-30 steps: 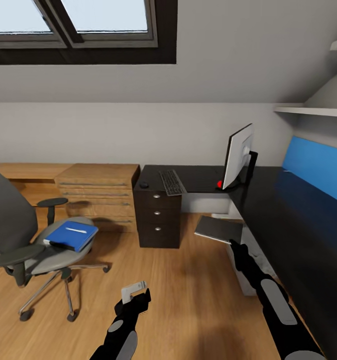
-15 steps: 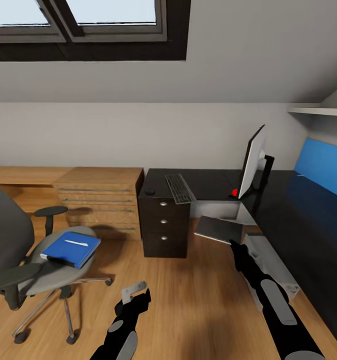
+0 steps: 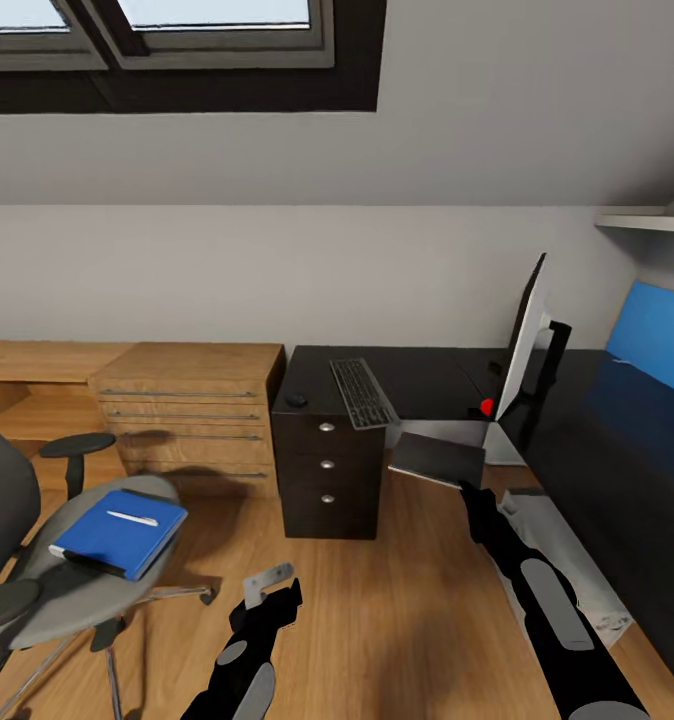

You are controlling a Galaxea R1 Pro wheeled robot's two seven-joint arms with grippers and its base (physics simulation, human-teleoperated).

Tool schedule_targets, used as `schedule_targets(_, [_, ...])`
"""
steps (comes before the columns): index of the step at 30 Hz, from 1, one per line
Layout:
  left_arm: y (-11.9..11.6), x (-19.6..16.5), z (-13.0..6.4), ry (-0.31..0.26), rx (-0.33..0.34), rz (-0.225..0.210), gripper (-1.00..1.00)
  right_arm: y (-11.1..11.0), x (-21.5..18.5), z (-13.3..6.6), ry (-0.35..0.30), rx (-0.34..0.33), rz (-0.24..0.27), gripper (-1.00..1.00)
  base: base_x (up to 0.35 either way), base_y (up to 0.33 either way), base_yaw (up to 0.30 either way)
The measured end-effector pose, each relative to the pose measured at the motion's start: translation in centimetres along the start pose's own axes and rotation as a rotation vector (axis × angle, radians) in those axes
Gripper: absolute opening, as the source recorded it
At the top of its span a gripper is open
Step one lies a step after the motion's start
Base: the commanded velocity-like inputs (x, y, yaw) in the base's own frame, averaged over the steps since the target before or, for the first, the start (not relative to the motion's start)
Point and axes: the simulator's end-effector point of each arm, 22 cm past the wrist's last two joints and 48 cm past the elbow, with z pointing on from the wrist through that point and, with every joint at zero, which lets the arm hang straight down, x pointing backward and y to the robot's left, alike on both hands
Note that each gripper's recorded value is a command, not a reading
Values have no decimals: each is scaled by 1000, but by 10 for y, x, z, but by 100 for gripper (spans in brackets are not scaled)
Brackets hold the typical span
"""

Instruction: In the bedroom, organize the workspace by keeping the computer under the desk, ensuring the monitor is on the desk, placing the keyboard on the desk next to the monitor, placing the mouse on the desk next to the keyboard, moving the folder from the swivel chair onto the desk next to the mouse, stacking the notebook on top of the folder with the pen on top of the notebook, and positioning the swivel chair next to the desk.

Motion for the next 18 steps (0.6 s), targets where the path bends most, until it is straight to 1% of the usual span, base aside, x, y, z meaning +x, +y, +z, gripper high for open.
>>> schedule_targets(9, [0, 0, 0, -1, -1, 0, 100, -1, 0, 0, 1, 1, 1, -100, 327, -21, 0])
schedule_targets(18, [0, 0, 0, -2, -2, 0, 100, 0, 0, 0, 1, 1, 1, -100, 327, -100, 0])
